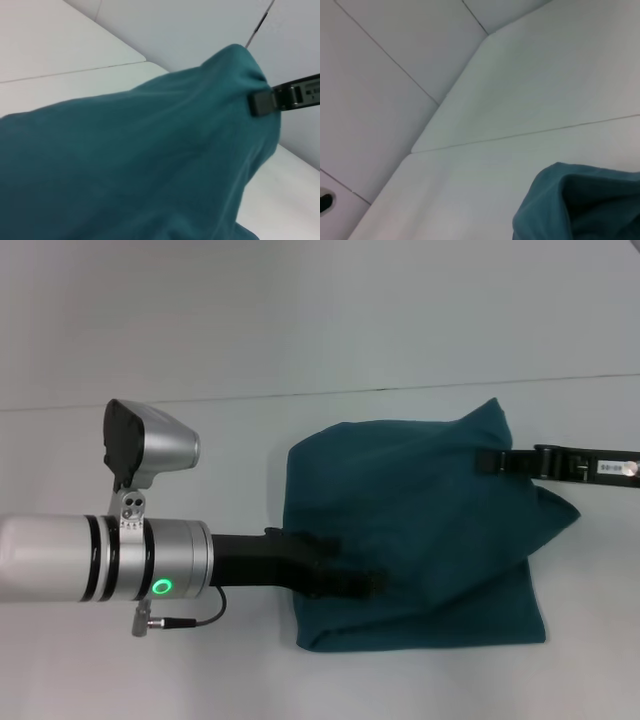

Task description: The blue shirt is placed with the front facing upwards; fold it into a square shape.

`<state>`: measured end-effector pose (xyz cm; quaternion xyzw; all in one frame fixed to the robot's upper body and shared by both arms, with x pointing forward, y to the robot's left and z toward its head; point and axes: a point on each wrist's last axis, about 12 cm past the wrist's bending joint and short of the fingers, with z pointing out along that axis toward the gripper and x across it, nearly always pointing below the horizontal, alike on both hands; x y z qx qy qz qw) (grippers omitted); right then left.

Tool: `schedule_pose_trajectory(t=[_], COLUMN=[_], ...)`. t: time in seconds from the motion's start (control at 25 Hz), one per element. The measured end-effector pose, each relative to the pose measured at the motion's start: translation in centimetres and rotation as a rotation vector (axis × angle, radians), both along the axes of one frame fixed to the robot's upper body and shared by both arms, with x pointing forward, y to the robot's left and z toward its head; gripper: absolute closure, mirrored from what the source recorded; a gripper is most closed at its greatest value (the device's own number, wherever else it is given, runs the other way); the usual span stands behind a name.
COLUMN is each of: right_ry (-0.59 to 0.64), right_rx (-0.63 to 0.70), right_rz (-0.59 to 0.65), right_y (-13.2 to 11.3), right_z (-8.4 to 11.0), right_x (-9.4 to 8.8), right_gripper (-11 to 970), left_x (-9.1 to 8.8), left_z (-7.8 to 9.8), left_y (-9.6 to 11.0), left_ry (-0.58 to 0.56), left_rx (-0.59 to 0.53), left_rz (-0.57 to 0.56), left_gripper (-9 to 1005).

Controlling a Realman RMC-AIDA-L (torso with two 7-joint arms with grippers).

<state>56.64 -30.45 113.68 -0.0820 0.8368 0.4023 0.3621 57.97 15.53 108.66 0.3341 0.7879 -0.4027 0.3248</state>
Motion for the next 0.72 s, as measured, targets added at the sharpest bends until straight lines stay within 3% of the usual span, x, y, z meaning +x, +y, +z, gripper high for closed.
schedule_pose_trajectory(t=[0.4,0.72], right_ry=[0.011,0.015], right_rx=[0.064,0.13], right_rz=[-0.031,0.025], right_y=[-2.1,-1.7], right_z=[0.2,0.8], right_x=[-1.9,-2.4], right_gripper=[848,848], left_x=[0.4,0.5], left_z=[0.5,0.6], left_y=[0.1,0.2], left_ry=[-0.013,-0.016], left_rx=[0.0,-0.002], left_rz=[0.006,0.013], left_gripper=[79,79])
